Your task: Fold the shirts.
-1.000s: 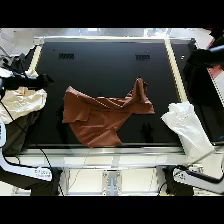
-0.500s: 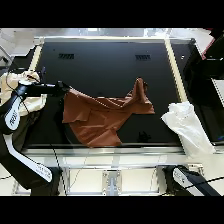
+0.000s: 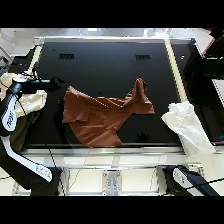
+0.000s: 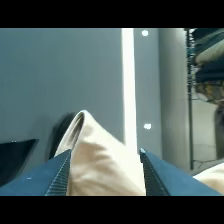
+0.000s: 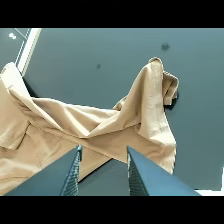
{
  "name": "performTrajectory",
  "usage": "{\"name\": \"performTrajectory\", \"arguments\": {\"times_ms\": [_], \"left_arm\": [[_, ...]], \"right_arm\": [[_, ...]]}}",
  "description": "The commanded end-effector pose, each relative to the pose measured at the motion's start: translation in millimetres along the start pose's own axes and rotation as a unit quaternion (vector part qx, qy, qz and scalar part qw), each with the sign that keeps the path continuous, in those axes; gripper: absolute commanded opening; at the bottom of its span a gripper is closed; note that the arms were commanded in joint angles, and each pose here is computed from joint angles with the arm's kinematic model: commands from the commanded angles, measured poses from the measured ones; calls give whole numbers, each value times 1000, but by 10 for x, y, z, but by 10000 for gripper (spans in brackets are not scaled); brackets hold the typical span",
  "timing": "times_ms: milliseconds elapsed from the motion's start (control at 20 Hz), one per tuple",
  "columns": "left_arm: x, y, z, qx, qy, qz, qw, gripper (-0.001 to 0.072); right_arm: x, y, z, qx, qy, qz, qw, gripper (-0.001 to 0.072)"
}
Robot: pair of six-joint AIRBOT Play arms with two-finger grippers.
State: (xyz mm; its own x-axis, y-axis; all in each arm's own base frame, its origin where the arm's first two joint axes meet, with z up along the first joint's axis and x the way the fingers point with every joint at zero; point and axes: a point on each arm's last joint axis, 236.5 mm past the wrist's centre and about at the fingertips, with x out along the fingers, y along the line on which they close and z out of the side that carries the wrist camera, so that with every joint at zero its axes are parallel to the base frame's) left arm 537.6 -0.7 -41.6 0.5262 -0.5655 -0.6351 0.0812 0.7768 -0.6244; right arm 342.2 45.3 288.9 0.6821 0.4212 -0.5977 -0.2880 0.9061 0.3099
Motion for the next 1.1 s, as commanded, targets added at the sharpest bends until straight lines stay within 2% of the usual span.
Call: {"name": "performTrajectory", "arguments": {"times_ms": [0,450,500,600,650,700,900,1050], "left_arm": [[-17,115,-274,6,59,24,998,469],[410,-43,-590,13,108,9,994,466],[425,-71,-594,15,109,8,994,448],[444,-108,-603,17,110,5,994,222],[442,-126,-595,17,109,3,994,146],[433,-166,-570,16,105,-2,994,18],[277,-324,-406,32,83,-3,996,14],[93,-460,-256,47,62,-3,997,14]], "right_arm": [[-3,8,18,0,-4,1,1000,339],[-3,22,21,0,-5,4,1000,339],[-3,22,21,0,-5,4,1000,339],[-4,21,21,0,-5,4,1000,339],[-4,19,20,0,-5,4,1000,338],[-3,17,18,-1,-4,3,1000,339],[24,-7,-195,2,38,3,999,317],[409,-105,-997,78,134,31,987,309]]}}
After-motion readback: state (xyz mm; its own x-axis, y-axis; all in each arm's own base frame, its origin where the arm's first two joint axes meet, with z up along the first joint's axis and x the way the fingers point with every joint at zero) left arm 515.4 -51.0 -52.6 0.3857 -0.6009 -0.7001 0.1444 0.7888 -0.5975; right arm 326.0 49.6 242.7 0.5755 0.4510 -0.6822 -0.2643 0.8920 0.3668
